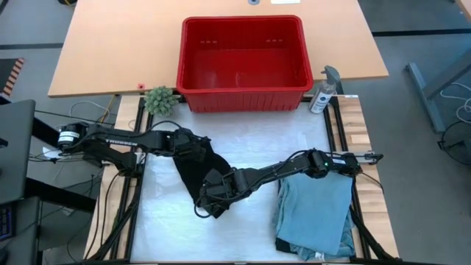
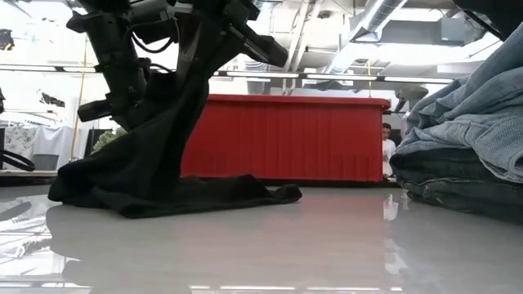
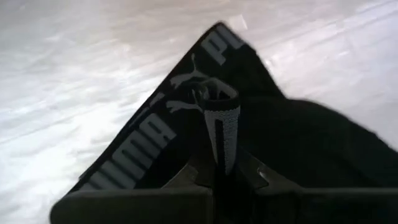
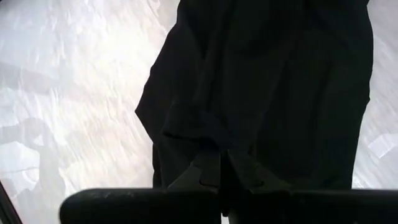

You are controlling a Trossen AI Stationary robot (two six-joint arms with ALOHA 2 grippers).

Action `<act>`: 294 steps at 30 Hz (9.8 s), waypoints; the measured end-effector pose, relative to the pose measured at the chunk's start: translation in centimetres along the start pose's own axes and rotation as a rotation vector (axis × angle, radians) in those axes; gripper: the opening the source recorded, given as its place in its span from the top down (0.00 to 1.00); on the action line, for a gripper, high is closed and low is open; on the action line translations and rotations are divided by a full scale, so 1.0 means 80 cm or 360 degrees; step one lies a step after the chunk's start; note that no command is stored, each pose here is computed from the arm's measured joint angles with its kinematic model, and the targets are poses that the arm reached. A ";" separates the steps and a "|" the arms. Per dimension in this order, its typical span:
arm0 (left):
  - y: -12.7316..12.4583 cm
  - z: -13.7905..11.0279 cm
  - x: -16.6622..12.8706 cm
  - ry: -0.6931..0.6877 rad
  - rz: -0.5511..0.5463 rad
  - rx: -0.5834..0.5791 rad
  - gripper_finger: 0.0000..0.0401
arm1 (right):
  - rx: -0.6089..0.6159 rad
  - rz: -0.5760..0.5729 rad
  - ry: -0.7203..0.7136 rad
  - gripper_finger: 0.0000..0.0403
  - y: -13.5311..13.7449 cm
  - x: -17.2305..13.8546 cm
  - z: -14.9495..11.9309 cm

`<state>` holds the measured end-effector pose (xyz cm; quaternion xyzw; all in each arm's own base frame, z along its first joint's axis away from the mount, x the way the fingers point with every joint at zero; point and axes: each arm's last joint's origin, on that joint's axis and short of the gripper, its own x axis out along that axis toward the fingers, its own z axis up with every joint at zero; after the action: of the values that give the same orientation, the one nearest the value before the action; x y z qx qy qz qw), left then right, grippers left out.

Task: Fold Laundry from Bin
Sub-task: Fold the black boxer

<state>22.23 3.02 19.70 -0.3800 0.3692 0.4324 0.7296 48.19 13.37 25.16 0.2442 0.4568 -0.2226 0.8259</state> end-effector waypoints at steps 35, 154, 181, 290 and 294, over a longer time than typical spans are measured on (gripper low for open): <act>0.008 0.005 -0.075 -0.0081 -0.0683 0.0448 0.31 | -0.0031 -0.0052 0.0033 0.92 -0.005 0.001 -0.001; 0.082 -0.075 0.058 0.0071 -0.0293 0.0240 1.00 | -0.0239 0.0280 0.0044 0.92 -0.231 0.140 0.159; 0.081 -0.074 0.058 0.0067 -0.0291 0.0218 1.00 | -0.0130 0.0140 -0.0188 0.79 -0.295 0.109 0.224; 0.077 -0.072 0.057 0.0033 -0.0361 0.0329 1.00 | -0.1033 0.0626 0.0341 0.56 0.011 0.029 -0.102; 0.075 -0.072 0.055 0.0042 -0.0392 0.0328 1.00 | -0.0971 0.0664 0.0390 0.46 0.008 0.027 -0.096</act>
<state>17.10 1.58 11.92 -0.3511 0.3718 0.2945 0.8073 44.66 18.19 19.84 0.0997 0.5379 0.1272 0.8274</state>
